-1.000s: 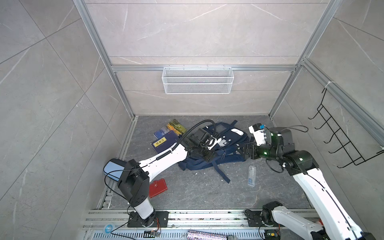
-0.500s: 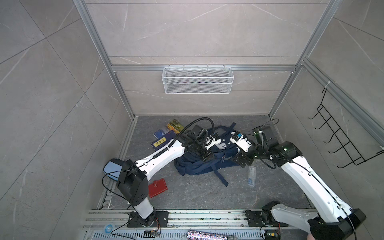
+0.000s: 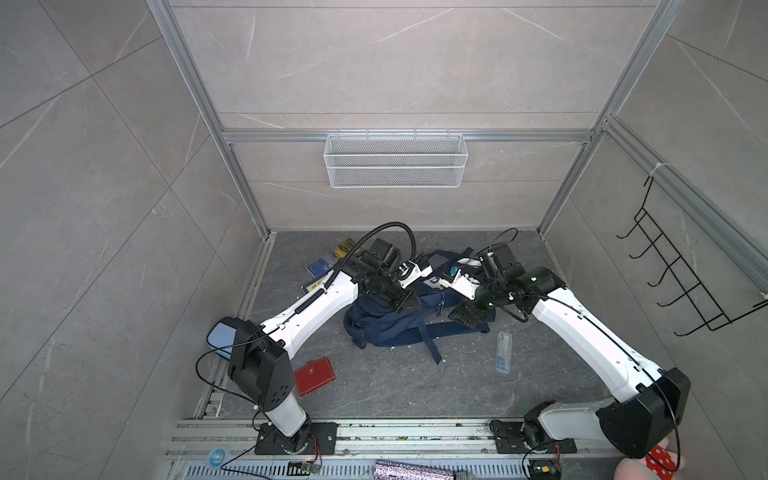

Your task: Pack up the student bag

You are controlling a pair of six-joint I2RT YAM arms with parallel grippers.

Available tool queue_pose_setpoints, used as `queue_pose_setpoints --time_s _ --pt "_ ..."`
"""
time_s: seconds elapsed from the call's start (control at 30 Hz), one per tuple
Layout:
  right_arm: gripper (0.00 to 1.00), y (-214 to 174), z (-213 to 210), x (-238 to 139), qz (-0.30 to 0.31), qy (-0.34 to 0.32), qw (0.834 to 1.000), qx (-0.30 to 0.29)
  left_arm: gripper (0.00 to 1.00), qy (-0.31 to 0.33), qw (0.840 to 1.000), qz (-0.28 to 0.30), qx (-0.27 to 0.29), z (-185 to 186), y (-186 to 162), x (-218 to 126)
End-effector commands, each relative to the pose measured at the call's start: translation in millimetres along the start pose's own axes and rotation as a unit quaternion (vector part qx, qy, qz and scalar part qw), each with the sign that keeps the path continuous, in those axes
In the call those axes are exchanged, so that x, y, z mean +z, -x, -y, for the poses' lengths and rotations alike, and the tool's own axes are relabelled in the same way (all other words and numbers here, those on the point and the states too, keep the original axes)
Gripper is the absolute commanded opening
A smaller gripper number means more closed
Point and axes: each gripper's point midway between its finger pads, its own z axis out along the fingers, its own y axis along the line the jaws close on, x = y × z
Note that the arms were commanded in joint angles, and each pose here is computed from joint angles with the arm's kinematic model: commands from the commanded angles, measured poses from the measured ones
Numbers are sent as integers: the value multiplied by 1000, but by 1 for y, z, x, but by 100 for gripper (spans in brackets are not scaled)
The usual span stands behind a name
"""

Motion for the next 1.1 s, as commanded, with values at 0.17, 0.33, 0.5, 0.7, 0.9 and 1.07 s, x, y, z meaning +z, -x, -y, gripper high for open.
queue_pose_setpoints --time_s 0.17,0.33,0.5,0.7,0.9,1.07 --pt "84 32 23 0 21 -52 997 -55 0 -58 996 53 44 33 30 -29" --pt "85 34 21 -29 31 -81 994 -72 0 -59 996 52 41 33 28 -33" --pt "86 35 12 -65 45 -99 992 -71 0 -67 996 50 44 37 25 -34" --pt "87 41 11 -55 38 -76 993 -81 0 -77 995 50 49 42 21 -36" --pt "89 63 17 -30 53 -47 994 -81 0 -83 994 55 52 51 17 -44" --pt "91 65 0 -19 54 17 996 -62 0 -78 995 51 45 52 10 -47"
